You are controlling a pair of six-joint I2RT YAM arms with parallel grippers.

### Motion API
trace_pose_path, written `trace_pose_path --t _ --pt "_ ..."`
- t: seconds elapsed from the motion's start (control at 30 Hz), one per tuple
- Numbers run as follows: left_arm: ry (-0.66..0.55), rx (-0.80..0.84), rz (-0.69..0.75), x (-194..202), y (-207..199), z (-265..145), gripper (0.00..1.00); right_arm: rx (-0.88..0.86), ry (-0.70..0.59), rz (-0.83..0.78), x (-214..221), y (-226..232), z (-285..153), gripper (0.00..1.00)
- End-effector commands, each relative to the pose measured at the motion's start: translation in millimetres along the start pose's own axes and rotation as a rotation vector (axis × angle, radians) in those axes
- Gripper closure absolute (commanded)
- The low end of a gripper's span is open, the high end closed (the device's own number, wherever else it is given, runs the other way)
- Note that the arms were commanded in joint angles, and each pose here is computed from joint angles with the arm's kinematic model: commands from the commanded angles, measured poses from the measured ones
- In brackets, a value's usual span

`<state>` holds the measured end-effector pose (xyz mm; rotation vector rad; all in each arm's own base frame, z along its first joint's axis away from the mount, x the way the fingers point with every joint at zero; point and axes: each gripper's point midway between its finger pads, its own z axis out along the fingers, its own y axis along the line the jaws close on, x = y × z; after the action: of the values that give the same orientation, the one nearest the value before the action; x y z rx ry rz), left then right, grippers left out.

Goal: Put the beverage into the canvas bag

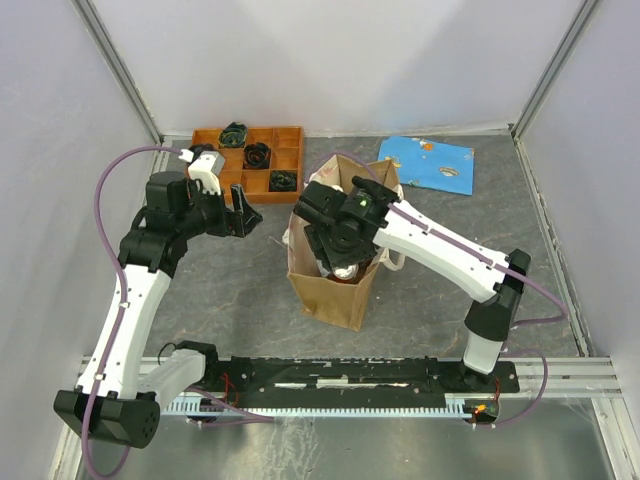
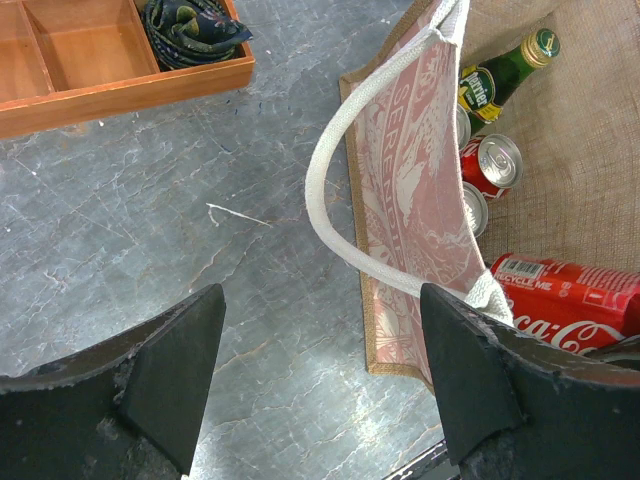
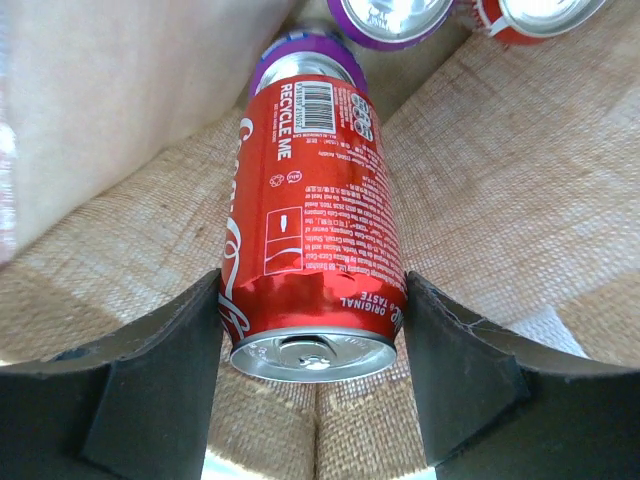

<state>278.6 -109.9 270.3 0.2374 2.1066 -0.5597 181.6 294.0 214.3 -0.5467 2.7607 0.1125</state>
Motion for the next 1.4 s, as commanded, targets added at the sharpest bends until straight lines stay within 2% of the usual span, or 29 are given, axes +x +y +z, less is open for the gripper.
trace_pose_path --t 0.0,0.33,0.63,1.03,1.37 --pt "-0.033 0.030 0.054 -9.1 -3.7 0.7 0.15 0.008 -0.113 0.009 -25.6 -5.8 -36.1 1.00" --pt "-0.026 0.034 0.051 -7.4 -2.7 4.9 0.15 0.023 -0.021 -0.018 -7.6 -12.0 -45.1 1.00" --pt "-0.019 0.035 0.046 -4.6 -1.5 7.9 0.15 -0.003 0.123 -0.055 25.4 -9.6 -27.9 1.00" --pt "-0.009 0.033 0.041 1.1 0.0 9.5 0.15 -0.014 0.204 -0.103 35.8 -6.6 -24.9 1.00" --pt "-0.016 0.029 0.039 1.6 0.9 10.1 0.15 -0.037 0.312 -0.138 55.6 3.5 19.7 1.00"
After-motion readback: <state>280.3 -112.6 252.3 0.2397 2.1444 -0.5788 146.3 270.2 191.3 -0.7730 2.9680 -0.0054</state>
